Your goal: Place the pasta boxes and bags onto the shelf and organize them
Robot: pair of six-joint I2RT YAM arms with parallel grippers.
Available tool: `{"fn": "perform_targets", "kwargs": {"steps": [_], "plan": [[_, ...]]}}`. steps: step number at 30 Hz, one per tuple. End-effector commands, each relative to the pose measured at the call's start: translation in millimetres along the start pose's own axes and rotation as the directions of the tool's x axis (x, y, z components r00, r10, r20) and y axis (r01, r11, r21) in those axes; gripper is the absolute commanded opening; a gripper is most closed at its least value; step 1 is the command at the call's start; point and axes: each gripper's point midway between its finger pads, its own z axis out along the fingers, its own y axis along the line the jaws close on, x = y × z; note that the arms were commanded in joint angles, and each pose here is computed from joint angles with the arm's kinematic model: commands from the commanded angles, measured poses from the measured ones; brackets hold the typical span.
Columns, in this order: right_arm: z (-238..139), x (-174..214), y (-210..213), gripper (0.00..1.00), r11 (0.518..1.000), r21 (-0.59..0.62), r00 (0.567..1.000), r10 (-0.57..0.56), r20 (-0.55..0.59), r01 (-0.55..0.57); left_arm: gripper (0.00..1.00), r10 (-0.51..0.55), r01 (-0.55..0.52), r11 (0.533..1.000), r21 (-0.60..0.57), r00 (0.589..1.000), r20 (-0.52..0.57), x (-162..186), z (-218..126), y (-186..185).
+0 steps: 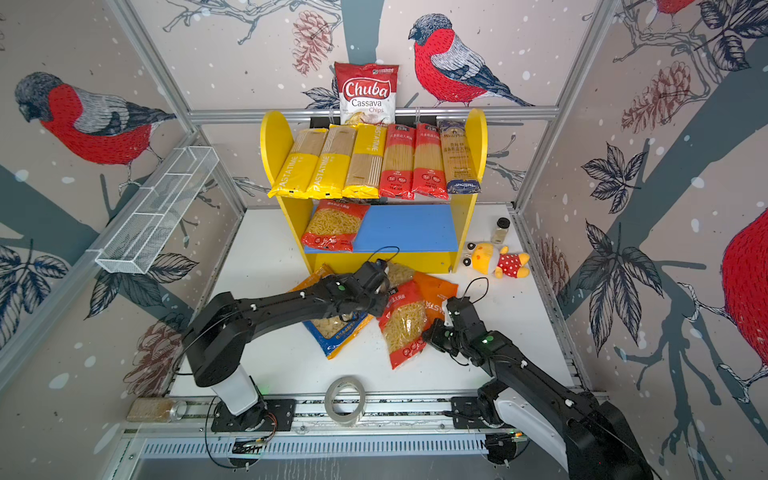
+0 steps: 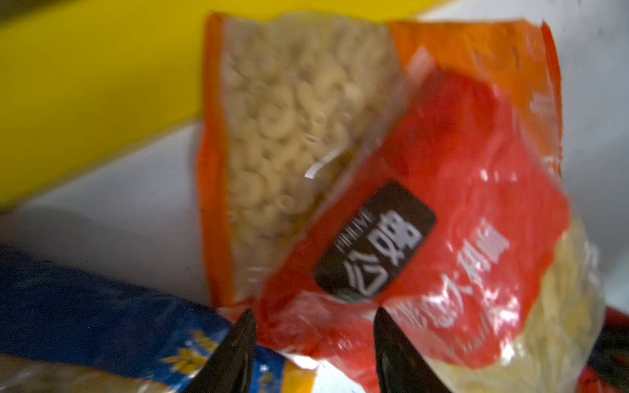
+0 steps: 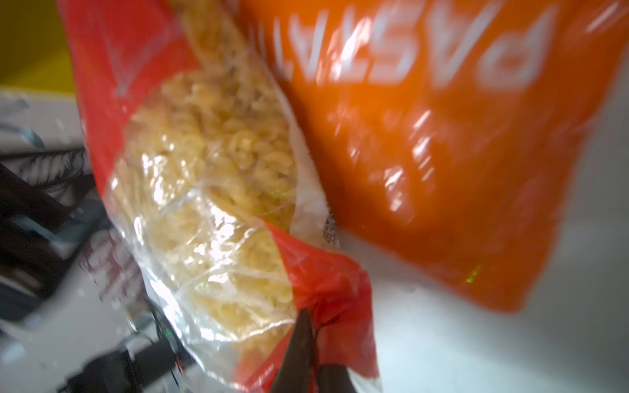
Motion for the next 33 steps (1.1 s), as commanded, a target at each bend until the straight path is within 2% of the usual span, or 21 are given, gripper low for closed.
{"fn": "perform_targets", "kwargs": {"steps": [1, 4, 6, 8, 10, 12, 14, 18, 22, 28, 33], "plan": [[-0.3, 5.4, -1.9, 0.18, 1.0, 0.007, 1.0, -0.015, -0.022, 0.015, 0.56, -0.038, 0.039, 0.999, -0.02, 0.998, 0.057, -12.0, -12.5, 12.3], [-19.5, -14.0, 2.7, 0.36, 0.997, -0.016, 0.997, -0.075, 0.019, 0.076, 0.56, -0.065, 0.064, 0.998, 0.03, 0.996, 0.061, -9.3, -25.4, 8.0], [-36.7, -34.9, 8.6, 0.47, 0.994, -0.04, 0.991, -0.099, 0.088, 0.103, 0.57, -0.113, 0.106, 0.988, 0.112, 0.992, 0.052, -4.9, -35.0, 0.3], [-46.8, -48.3, 20.4, 0.56, 0.987, -0.122, 0.987, -0.091, 0.133, 0.108, 0.59, -0.183, 0.169, 0.96, 0.225, 0.982, 0.044, -1.0, -47.4, -10.9], [-50.8, -63.0, 20.1, 0.61, 0.988, -0.08, 0.978, -0.117, 0.171, 0.132, 0.61, -0.209, 0.189, 0.918, 0.349, 0.978, 0.02, 9.3, -55.9, -27.1], [-51.2, -75.4, 23.6, 0.67, 0.984, -0.061, 0.969, -0.15, 0.196, 0.165, 0.63, -0.258, 0.25, 0.871, 0.423, 0.965, -0.04, 23.7, -57.9, -37.6], [-51.2, -89.2, 23.8, 0.71, 0.981, -0.027, 0.958, -0.181, 0.223, 0.192, 0.65, -0.287, 0.295, 0.847, 0.443, 0.954, -0.086, 39.6, -54.6, -41.6], [-50.0, -111.2, 19.9, 0.81, 0.972, 0.077, 0.945, -0.233, 0.229, 0.221, 0.69, -0.282, 0.305, 0.851, 0.428, 0.952, -0.118, 62.8, -50.0, -54.0], [-41.5, -116.9, 7.2, 0.82, 0.968, 0.142, 0.951, -0.231, 0.206, 0.205, 0.7, -0.265, 0.31, 0.833, 0.457, 0.951, -0.161, 78.4, -42.8, -76.0], [-24.3, -100.6, 12.2, 0.78, 0.98, 0.073, 0.966, -0.196, 0.168, 0.187, 0.69, -0.228, 0.304, 0.835, 0.459, 0.95, -0.215, 96.1, -18.6, -89.3], [-15.6, -67.2, -2.4, 0.69, 0.995, 0.037, 0.988, -0.101, 0.116, 0.098, 0.68, -0.195, 0.256, 0.897, 0.36, 0.961, -0.198, 96.7, 4.1, -77.6]]}}
